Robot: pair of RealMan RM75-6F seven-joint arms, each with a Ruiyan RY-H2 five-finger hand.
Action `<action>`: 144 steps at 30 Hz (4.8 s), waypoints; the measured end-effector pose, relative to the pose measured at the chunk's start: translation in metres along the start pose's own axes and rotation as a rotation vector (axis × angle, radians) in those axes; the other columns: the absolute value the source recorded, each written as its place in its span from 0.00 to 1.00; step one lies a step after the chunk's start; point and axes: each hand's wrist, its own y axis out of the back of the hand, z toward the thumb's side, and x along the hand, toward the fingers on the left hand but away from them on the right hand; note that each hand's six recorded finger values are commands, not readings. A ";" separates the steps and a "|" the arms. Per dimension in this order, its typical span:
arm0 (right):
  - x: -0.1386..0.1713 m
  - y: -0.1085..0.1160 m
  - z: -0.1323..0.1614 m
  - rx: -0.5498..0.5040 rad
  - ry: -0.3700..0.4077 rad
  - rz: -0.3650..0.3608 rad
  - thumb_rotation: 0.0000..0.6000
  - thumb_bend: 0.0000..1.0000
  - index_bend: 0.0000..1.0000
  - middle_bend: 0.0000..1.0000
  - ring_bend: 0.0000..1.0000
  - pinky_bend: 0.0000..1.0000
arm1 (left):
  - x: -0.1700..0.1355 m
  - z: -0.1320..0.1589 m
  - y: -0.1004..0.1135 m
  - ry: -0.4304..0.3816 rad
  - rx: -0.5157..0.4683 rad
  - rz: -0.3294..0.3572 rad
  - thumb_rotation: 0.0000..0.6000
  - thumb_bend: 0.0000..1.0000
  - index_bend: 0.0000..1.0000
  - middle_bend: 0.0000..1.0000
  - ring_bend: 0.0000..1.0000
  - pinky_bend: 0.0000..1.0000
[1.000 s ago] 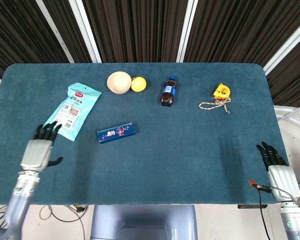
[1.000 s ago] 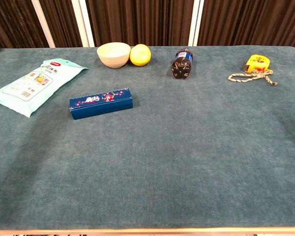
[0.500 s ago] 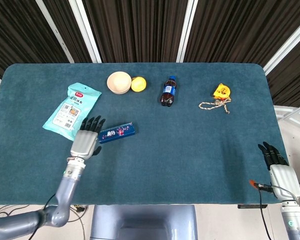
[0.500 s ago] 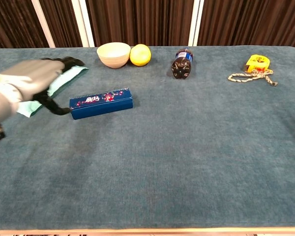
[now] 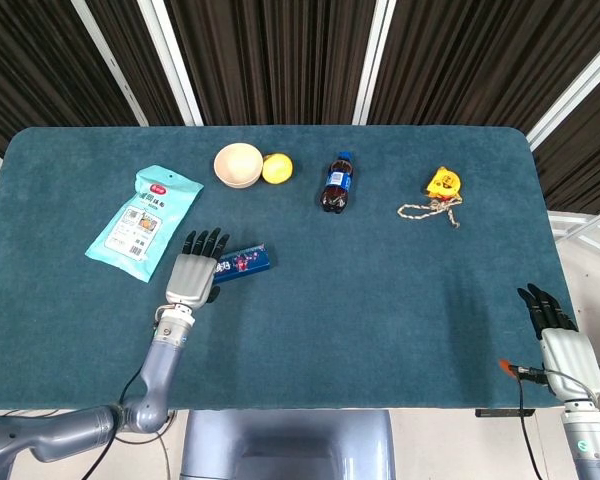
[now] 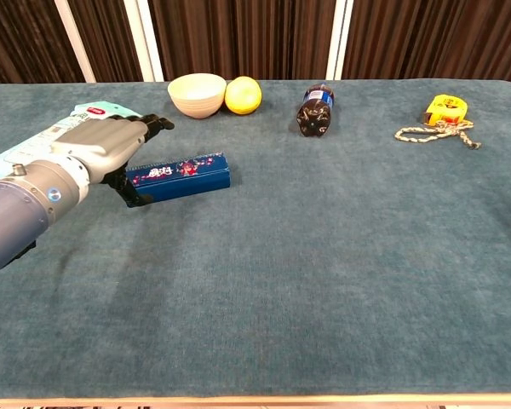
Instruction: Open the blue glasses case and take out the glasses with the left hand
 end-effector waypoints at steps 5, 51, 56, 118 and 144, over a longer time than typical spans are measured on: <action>0.000 0.000 0.000 0.003 -0.003 0.002 1.00 0.11 0.00 0.00 0.00 0.21 | 0.003 -0.007 -0.003 0.017 -0.002 -0.005 1.00 0.24 0.00 0.00 0.00 0.01; 0.001 -0.001 0.002 0.006 -0.009 0.003 1.00 0.12 0.00 0.00 0.00 0.21 | -0.011 -0.040 0.002 0.015 0.039 -0.007 1.00 0.29 0.00 0.14 0.00 0.02; 0.001 -0.001 0.001 0.005 -0.009 0.002 1.00 0.12 0.00 0.00 0.00 0.21 | -0.010 -0.039 0.002 0.014 0.027 -0.033 1.00 0.34 0.00 0.16 0.00 0.02; 0.001 0.000 0.000 0.001 -0.022 -0.001 1.00 0.13 0.00 0.00 0.00 0.21 | 0.007 -0.019 -0.004 0.022 -0.007 -0.110 1.00 0.59 0.09 0.32 0.00 0.04; 0.000 0.000 -0.001 -0.005 -0.040 0.001 1.00 0.13 0.00 0.00 0.00 0.21 | 0.062 -0.034 0.015 0.141 -0.072 -0.069 1.00 0.61 0.10 0.30 0.00 0.04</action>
